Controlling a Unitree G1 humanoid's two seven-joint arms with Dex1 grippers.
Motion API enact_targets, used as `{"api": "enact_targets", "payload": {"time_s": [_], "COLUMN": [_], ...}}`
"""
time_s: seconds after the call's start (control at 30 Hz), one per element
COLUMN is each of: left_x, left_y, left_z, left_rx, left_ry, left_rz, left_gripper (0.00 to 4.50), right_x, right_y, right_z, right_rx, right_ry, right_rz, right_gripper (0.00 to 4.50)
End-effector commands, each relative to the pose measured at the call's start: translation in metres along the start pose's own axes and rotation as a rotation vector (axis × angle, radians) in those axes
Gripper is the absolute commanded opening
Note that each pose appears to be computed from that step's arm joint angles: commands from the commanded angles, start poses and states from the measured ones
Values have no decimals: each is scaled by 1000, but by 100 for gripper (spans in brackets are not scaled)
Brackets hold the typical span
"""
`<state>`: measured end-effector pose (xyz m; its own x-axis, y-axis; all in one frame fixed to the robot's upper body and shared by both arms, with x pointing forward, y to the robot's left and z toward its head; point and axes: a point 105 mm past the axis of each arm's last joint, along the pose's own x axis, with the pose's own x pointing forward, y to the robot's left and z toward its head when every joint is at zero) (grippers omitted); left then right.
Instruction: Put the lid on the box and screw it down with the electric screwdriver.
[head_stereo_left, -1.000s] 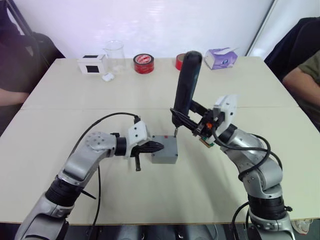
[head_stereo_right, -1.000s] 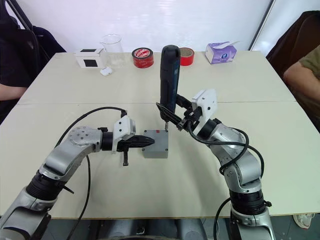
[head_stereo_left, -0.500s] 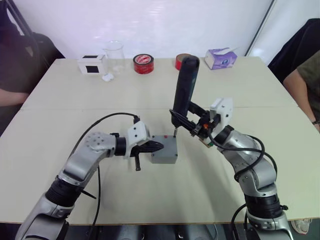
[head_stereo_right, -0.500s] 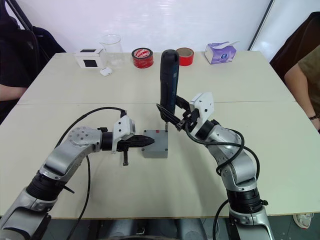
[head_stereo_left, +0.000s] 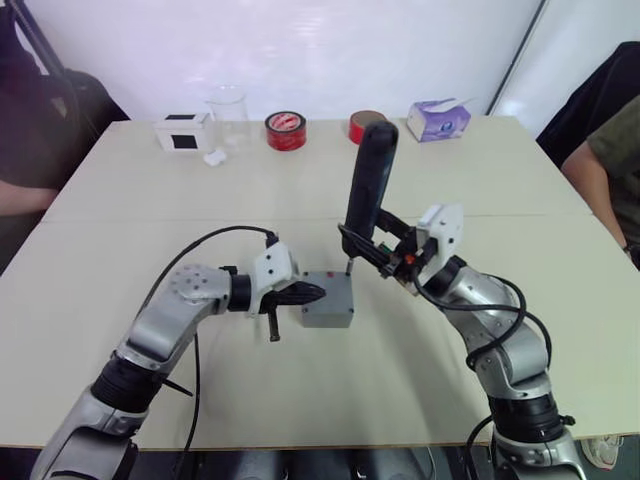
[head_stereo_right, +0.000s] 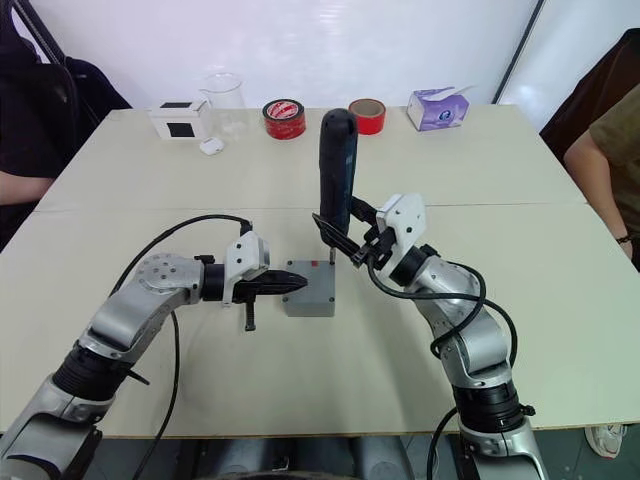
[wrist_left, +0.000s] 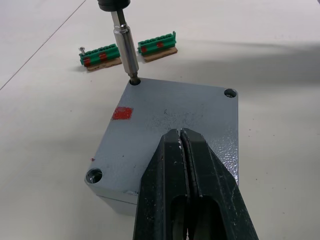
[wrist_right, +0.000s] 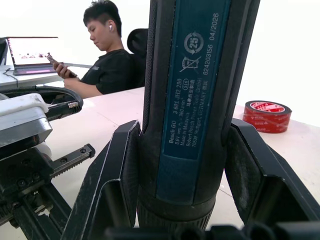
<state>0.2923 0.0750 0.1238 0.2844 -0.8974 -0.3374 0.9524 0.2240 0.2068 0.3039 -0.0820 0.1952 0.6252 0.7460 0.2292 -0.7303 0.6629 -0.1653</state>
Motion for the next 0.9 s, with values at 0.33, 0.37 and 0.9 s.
{"api": "enact_targets", "payload": {"time_s": [0.33,0.37,0.9], "left_x": [1,2,4], "left_y": [0,0,-1], "left_z": [-21,-21,-17], "left_rx": [-48,-48,-39], "left_ry": [64,65,56], "left_rz": [15,15,1], "left_gripper": [0,0,0], "right_x": [-7,-7,-1], "right_y": [-6,-6,-7], "right_z": [-53,-54,-26], "right_rx": [36,35,27], "right_ry": [239,239,121], "right_rz": [-87,-86,-88], "right_gripper": [186,186,186]}}
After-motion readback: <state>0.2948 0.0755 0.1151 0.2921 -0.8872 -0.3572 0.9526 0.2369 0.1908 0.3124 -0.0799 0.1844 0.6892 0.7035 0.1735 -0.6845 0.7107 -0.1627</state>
